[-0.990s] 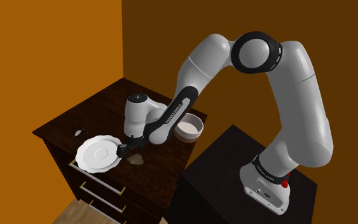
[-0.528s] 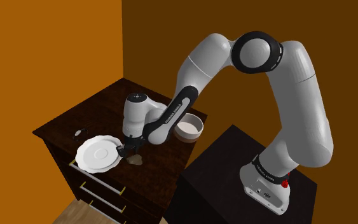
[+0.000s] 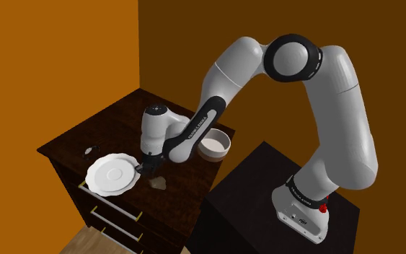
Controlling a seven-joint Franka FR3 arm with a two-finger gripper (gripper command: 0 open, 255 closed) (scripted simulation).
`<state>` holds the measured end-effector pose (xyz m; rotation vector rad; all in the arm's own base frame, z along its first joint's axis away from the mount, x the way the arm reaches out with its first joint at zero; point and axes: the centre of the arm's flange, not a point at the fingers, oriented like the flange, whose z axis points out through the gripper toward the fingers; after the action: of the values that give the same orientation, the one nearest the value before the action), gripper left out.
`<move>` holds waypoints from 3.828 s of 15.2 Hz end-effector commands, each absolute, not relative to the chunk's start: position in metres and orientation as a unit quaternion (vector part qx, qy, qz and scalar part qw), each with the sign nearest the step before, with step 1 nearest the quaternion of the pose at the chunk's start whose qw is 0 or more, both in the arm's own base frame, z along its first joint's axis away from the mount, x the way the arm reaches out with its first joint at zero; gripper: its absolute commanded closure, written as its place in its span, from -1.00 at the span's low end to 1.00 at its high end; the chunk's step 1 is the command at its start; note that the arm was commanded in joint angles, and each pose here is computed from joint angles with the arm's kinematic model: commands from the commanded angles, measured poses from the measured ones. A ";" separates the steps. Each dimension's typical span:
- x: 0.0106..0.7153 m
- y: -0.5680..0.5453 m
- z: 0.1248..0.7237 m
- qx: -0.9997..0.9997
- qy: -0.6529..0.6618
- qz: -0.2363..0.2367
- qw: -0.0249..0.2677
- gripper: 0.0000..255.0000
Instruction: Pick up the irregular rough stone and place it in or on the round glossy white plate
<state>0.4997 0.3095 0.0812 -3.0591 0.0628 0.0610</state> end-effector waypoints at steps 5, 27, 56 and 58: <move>0.487 0.306 0.094 -0.999 0.010 0.019 0.045 -1.00; 0.432 0.293 0.074 -0.997 -0.035 0.014 0.067 1.00; 0.475 0.323 0.162 -0.997 -0.035 0.014 0.067 1.00; 0.496 0.339 0.163 -0.997 -0.035 0.014 0.067 1.00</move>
<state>0.4844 0.3299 0.1635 -3.0047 -0.1074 0.0426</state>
